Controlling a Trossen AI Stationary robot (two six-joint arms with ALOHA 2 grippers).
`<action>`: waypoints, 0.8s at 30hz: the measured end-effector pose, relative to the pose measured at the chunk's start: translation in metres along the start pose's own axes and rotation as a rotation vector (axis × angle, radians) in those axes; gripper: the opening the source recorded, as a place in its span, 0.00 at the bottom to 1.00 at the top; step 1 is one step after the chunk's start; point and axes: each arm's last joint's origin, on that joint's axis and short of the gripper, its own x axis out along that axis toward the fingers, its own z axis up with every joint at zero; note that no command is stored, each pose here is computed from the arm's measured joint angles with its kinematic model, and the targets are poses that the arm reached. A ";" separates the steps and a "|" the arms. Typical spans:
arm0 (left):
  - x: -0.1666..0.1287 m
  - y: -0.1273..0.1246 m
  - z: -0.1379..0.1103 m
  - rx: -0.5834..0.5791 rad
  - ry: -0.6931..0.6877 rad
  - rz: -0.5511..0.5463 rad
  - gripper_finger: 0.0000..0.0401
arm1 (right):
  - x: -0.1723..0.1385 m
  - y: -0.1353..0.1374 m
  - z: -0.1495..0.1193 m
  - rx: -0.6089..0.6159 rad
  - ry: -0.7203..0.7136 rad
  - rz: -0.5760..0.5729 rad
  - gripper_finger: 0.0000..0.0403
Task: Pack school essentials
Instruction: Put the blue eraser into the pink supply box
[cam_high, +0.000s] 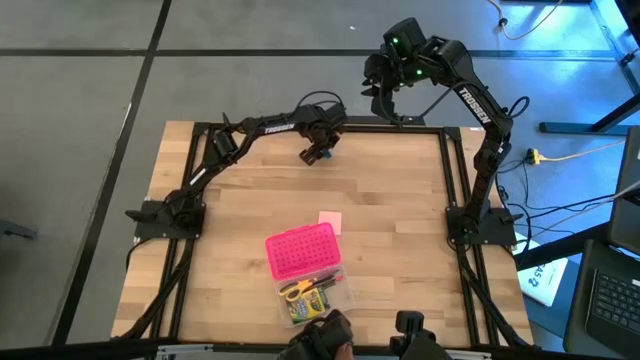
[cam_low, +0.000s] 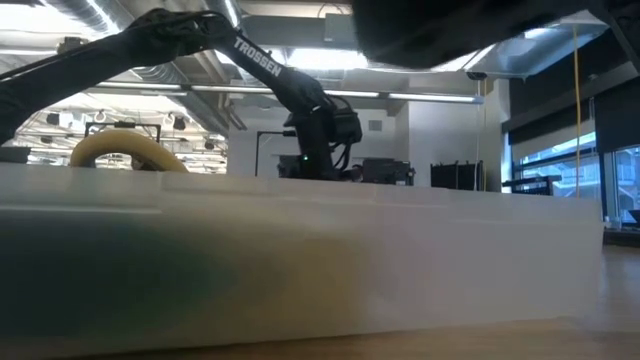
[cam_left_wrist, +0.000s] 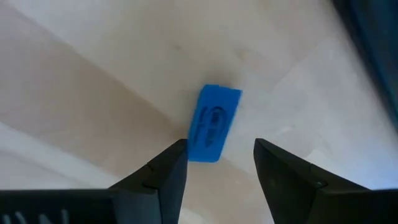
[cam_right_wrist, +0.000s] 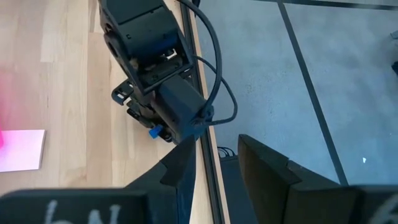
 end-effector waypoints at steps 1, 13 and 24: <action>0.000 -0.001 -0.001 0.002 -0.008 -0.012 0.45 | 0.000 0.000 0.000 0.000 0.000 0.000 0.30; 0.000 0.000 0.003 -0.087 0.022 0.017 0.45 | 0.000 0.000 0.000 -0.001 -0.003 -0.002 0.30; 0.005 0.000 0.021 -0.204 0.126 0.093 0.45 | 0.000 0.000 0.000 -0.001 -0.005 -0.003 0.30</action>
